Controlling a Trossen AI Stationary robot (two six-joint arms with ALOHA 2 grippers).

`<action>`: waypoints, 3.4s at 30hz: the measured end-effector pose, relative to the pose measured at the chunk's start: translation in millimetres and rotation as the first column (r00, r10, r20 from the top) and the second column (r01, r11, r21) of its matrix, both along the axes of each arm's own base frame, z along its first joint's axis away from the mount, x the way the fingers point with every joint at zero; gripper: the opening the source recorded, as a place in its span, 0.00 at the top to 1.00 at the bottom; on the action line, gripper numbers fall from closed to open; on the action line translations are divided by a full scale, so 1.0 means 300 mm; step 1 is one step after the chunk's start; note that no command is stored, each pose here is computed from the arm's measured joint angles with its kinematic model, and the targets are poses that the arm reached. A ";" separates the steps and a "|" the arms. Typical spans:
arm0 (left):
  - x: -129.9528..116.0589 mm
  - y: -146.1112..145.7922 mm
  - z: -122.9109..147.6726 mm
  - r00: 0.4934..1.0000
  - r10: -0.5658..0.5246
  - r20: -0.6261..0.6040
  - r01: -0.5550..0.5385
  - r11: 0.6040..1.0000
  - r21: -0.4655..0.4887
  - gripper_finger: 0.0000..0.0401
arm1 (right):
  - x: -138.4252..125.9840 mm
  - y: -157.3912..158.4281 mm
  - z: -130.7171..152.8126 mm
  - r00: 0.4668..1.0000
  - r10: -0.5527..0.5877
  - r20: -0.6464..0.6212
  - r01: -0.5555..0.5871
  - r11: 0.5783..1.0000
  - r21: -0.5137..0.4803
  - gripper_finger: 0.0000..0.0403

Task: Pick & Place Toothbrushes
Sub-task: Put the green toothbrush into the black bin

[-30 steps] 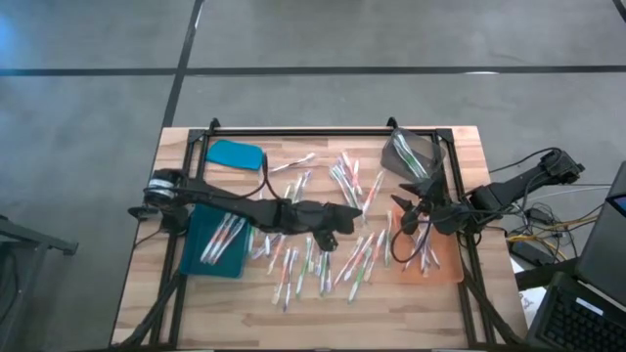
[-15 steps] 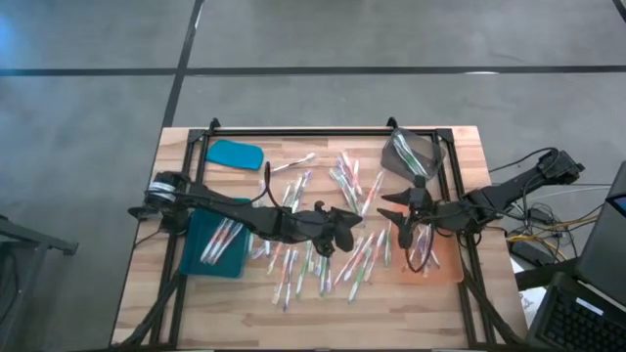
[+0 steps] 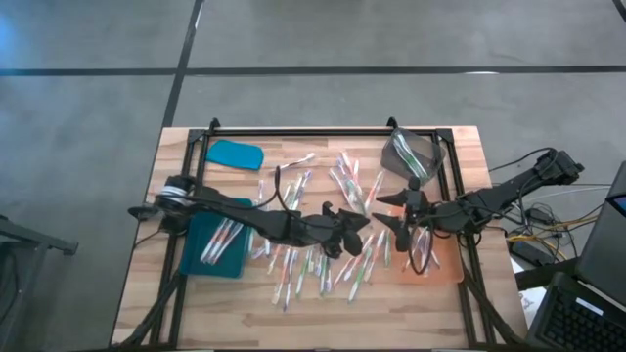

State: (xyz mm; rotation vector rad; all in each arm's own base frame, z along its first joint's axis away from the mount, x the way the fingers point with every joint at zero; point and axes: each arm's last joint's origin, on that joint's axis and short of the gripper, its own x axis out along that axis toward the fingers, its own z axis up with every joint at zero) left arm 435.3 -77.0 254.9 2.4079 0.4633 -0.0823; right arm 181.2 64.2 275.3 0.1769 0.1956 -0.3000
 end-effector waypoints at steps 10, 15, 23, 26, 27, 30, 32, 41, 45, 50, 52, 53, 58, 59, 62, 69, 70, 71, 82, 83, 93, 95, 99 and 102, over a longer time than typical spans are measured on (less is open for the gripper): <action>0.033 -0.002 0.011 1.000 0.003 0.013 -0.003 1.000 0.011 0.84 | 0.004 0.000 -0.002 1.000 0.001 -0.002 -0.001 1.000 0.005 0.44; 0.034 0.000 0.015 1.000 0.004 0.014 -0.005 1.000 0.011 0.84 | 0.011 -0.005 -0.007 1.000 -0.014 -0.002 0.014 1.000 0.020 0.41; 0.033 0.000 0.010 1.000 0.004 0.010 -0.004 1.000 0.011 0.84 | 0.047 -0.028 -0.024 1.000 -0.004 -0.021 0.005 0.999 0.035 0.36; 0.033 0.000 0.011 1.000 0.004 0.014 -0.004 1.000 0.009 0.84 | 0.060 -0.044 -0.031 0.999 -0.031 -0.031 0.032 0.999 0.032 0.35; 0.033 0.000 0.010 1.000 0.004 0.013 -0.004 1.000 0.010 0.84 | 0.063 -0.049 -0.033 0.999 -0.039 -0.033 0.041 0.999 0.031 0.35; 0.033 0.000 0.010 1.000 0.004 0.013 -0.004 1.000 0.009 0.84 | 0.072 -0.062 -0.038 0.997 -0.060 -0.040 0.062 0.998 0.029 0.37; 0.033 0.001 0.009 1.000 0.005 0.012 -0.005 1.000 0.007 0.84 | 0.073 -0.067 -0.038 0.997 -0.064 -0.040 0.065 0.997 0.030 0.40; 0.033 0.002 0.009 1.000 0.007 0.012 -0.007 1.000 0.003 0.85 | 0.076 -0.069 -0.037 0.997 -0.063 -0.038 0.063 0.998 0.016 0.61; 0.033 0.001 0.009 1.000 0.005 0.014 -0.005 1.000 0.001 0.85 | 0.077 -0.070 -0.038 0.997 -0.065 -0.041 0.066 0.998 0.008 0.74; 0.033 0.001 0.008 1.000 0.005 0.014 -0.005 1.000 0.000 0.85 | 0.077 -0.070 -0.037 0.997 -0.062 -0.044 0.062 0.998 -0.009 0.92; 0.033 0.001 0.008 1.000 0.005 0.015 -0.005 1.000 -0.001 0.85 | 0.077 -0.070 -0.037 0.997 -0.058 -0.049 0.057 0.998 -0.024 0.95; 0.033 0.000 0.008 1.000 0.004 0.015 -0.004 1.000 -0.002 0.85 | 0.078 -0.069 -0.038 0.997 -0.052 -0.051 0.051 0.998 -0.026 0.95; 0.033 0.001 0.008 1.000 0.006 0.018 -0.006 1.000 -0.013 0.85 | 0.078 -0.070 -0.038 0.997 -0.046 -0.055 0.044 0.998 -0.033 0.96; 0.033 0.001 0.008 1.000 0.006 0.018 -0.006 1.000 -0.016 0.85 | 0.078 -0.070 -0.038 0.997 -0.045 -0.055 0.043 0.999 -0.033 0.97; 0.033 0.001 0.008 1.000 0.011 0.027 -0.010 0.999 -0.043 0.85 | 0.078 -0.070 -0.038 0.998 -0.042 -0.056 0.040 0.999 -0.034 0.96; 0.033 0.001 0.007 0.998 0.029 0.051 -0.022 0.992 -0.123 0.85 | 0.078 -0.070 -0.038 0.997 -0.039 -0.061 0.036 0.998 -0.049 0.96; 0.033 0.001 0.007 0.998 0.033 0.057 -0.025 0.990 -0.142 0.85 | 0.078 -0.070 -0.038 0.997 -0.038 -0.064 0.034 0.998 -0.055 0.96; 0.032 0.001 0.007 0.997 0.039 0.064 -0.028 0.986 -0.167 0.85 | 0.078 -0.070 -0.039 0.997 -0.037 -0.067 0.032 0.998 -0.061 0.96; 0.033 0.000 0.007 0.951 0.245 0.188 -0.022 0.662 -0.749 0.84 | 0.071 -0.075 -0.050 0.990 -0.081 -0.117 0.064 0.988 -0.142 0.96; 0.033 0.000 0.007 0.942 0.274 0.192 -0.010 0.598 -0.801 0.84 | 0.069 -0.078 -0.053 0.987 -0.103 -0.124 0.083 0.985 -0.153 0.96; 0.028 0.007 0.004 0.861 0.492 0.127 0.097 0.088 -0.991 0.84 | 0.046 -0.120 -0.082 0.922 -0.334 -0.199 0.271 0.919 -0.287 0.96; 0.024 0.009 0.001 0.853 0.513 0.096 0.096 0.026 -0.995 0.84 | 0.046 -0.139 -0.087 0.907 -0.362 -0.214 0.293 0.909 -0.297 0.96; 0.020 0.021 -0.009 0.828 0.560 0.030 0.109 -0.108 -0.988 0.84 | 0.041 -0.186 -0.100 0.867 -0.427 -0.257 0.339 0.884 -0.323 0.96; 0.021 0.043 -0.018 0.802 0.597 -0.017 0.128 -0.200 -0.971 0.84 | 0.036 -0.229 -0.109 0.827 -0.484 -0.286 0.385 0.858 -0.341 0.96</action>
